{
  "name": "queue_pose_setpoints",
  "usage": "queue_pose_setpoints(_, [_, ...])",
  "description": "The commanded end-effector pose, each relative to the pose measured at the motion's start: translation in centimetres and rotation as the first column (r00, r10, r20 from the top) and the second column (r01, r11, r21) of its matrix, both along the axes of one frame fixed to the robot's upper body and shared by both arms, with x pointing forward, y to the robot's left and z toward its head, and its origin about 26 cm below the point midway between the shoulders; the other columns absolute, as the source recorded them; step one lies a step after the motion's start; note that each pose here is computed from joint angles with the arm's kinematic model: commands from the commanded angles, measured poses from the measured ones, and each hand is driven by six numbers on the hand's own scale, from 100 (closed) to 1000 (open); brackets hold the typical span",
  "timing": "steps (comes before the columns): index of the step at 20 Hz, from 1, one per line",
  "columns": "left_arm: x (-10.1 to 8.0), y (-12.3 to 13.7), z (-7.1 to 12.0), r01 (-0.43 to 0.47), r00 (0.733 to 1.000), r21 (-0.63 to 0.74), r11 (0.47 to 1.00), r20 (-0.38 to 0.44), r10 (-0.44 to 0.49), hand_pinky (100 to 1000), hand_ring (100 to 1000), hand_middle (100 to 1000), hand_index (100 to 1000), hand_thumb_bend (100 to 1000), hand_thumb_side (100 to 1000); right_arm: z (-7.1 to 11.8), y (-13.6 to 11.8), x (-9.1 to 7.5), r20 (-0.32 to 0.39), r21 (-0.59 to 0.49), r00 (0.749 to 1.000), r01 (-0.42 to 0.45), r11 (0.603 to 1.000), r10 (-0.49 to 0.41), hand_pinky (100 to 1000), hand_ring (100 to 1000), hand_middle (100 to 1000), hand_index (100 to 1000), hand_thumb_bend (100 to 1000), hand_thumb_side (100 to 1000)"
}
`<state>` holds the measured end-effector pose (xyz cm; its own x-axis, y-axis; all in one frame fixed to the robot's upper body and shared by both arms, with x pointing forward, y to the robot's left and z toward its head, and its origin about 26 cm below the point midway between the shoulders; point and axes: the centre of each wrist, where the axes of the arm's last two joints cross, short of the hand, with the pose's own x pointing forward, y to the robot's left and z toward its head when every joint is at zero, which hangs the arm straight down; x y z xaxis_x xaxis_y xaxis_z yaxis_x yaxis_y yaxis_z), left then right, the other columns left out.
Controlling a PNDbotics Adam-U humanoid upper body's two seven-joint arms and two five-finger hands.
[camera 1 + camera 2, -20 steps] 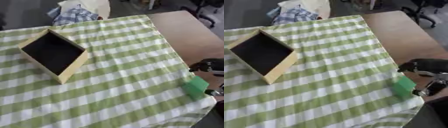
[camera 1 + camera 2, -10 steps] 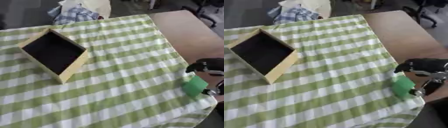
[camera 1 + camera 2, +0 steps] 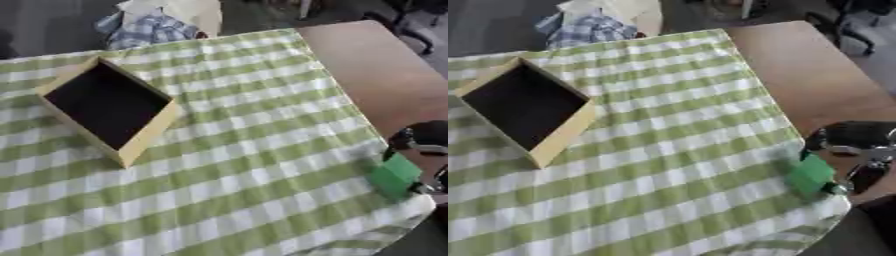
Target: Pick up objects on the table and place them in the box.
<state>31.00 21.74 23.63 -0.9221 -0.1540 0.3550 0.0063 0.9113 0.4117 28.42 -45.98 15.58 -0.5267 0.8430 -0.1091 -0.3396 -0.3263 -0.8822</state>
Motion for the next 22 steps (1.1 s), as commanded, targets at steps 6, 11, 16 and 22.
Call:
queue_pose_setpoints(6, [-0.2,0.1,0.6,0.0,1.0,0.014,1.0,0.017,0.0,497,560,545,714,100,557,1.5,0.2,0.4,0.141,0.07,0.99,0.005,0.998,-0.015,346,393,317,438,166,100])
queue_pose_setpoints(11, [-0.2,0.1,0.7,-0.002,1.0,0.019,1.0,0.016,0.002,498,561,545,715,100,557,2.3,0.4,0.6,0.195,0.081,0.981,-0.002,0.997,-0.014,289,353,281,407,153,100])
queue_pose_setpoints(16, [-0.2,0.1,0.6,0.001,1.0,0.023,1.0,0.012,-0.001,498,561,544,715,100,557,4.2,1.1,1.0,0.256,0.063,0.967,-0.027,0.998,0.01,281,347,270,396,158,100])
queue_pose_setpoints(22, [-0.2,0.0,0.5,0.004,1.0,0.028,1.0,0.005,-0.004,499,561,543,715,100,558,6.9,2.5,1.9,0.322,0.046,0.945,-0.077,0.996,0.058,286,351,273,399,150,100])
